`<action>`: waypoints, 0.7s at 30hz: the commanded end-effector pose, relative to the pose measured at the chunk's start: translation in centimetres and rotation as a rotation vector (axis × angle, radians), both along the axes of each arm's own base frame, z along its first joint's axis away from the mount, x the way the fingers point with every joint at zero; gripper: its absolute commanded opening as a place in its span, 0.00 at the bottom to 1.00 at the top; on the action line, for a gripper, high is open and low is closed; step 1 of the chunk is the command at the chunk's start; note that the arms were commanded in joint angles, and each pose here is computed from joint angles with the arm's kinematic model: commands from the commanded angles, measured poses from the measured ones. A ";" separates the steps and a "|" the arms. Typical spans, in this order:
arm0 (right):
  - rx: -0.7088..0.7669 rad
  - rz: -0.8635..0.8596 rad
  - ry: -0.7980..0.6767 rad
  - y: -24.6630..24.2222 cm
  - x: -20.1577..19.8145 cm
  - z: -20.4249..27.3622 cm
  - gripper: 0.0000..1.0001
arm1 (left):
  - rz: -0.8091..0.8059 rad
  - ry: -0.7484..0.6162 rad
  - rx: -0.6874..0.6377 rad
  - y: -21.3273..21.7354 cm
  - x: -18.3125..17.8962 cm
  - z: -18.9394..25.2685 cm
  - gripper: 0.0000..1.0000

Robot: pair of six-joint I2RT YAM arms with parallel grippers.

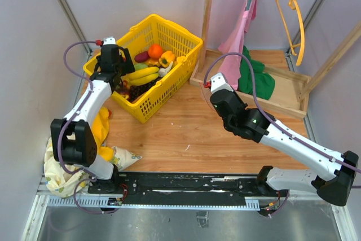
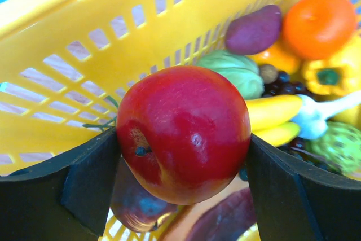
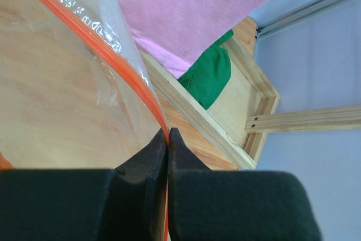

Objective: Place the food in the zip-top bag and seal the zipper
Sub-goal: Pick up the fake fruit from the bin.

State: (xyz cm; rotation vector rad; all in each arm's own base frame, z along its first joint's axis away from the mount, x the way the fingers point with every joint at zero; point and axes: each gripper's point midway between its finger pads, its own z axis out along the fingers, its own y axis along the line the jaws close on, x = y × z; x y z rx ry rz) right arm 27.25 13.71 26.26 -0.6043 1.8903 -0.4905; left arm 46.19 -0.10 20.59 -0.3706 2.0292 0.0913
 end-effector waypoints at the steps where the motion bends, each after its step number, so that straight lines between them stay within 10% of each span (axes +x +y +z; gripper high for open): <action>1: 0.023 -0.001 -0.016 0.3 -0.2 0.6 0.01 | -0.130 -0.045 -0.079 -2.6 -1.4 2.7 0.54; 21: 0.107 0.051 0.029 2.7 0.1 -0.1 0.01 | -0.768 -0.270 -0.366 -17.8 -14.3 13.3 0.51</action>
